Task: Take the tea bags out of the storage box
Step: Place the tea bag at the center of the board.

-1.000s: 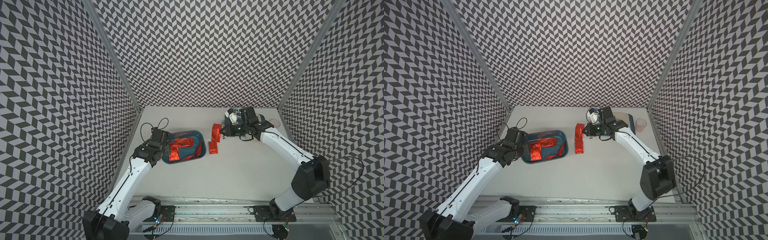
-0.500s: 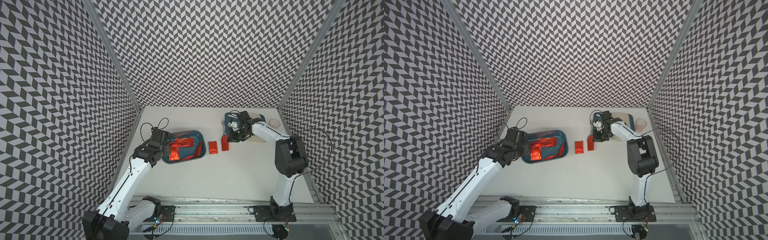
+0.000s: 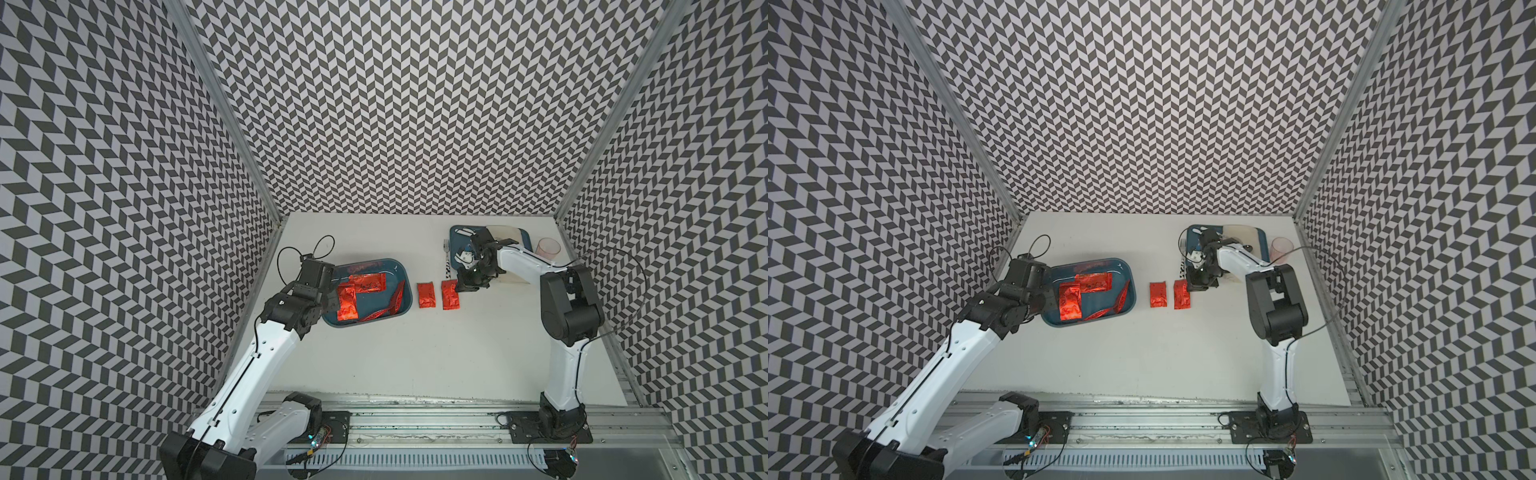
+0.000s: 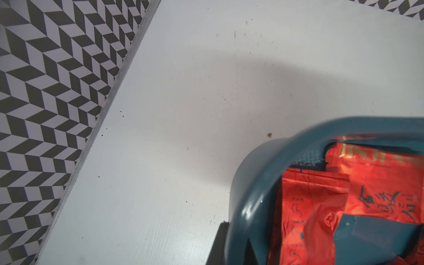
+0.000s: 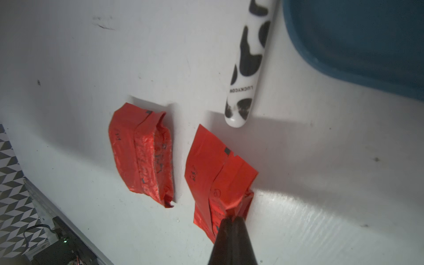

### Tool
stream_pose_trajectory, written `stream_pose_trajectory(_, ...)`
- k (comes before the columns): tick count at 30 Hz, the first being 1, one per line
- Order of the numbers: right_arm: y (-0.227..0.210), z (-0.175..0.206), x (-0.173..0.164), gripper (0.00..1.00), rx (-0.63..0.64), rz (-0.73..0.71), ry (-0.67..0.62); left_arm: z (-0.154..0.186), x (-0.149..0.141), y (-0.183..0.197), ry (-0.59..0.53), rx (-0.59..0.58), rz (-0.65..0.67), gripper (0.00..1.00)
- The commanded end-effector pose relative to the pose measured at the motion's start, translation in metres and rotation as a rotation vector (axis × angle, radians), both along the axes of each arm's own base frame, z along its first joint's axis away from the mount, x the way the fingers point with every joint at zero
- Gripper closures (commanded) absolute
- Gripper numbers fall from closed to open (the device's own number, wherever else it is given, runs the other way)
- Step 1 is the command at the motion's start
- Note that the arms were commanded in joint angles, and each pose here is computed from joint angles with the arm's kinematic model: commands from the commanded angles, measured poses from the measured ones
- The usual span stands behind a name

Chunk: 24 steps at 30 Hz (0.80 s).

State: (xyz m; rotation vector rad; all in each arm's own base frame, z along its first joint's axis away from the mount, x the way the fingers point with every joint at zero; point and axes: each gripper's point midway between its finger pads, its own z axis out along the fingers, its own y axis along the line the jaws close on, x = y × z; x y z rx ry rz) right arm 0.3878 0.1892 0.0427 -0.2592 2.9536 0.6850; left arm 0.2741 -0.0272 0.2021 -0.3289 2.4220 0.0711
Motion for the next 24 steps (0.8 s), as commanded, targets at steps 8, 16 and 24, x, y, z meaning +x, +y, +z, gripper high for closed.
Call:
stream_pose_trajectory(8,-0.002,-0.002,0.012,1.0,-0.026,0.0,-0.014,0.018,0.007,-0.007,-0.065,-0.026,-0.027,1.0)
stream_pose_trajectory(16,-0.003,-0.006,0.016,1.0,-0.041,-0.008,-0.003,0.015,0.008,-0.008,-0.057,-0.024,-0.029,1.0)
stream_pose_trajectory(24,-0.006,-0.007,0.019,0.82,-0.058,-0.022,-0.003,0.014,0.008,-0.009,-0.05,-0.022,-0.032,1.0)
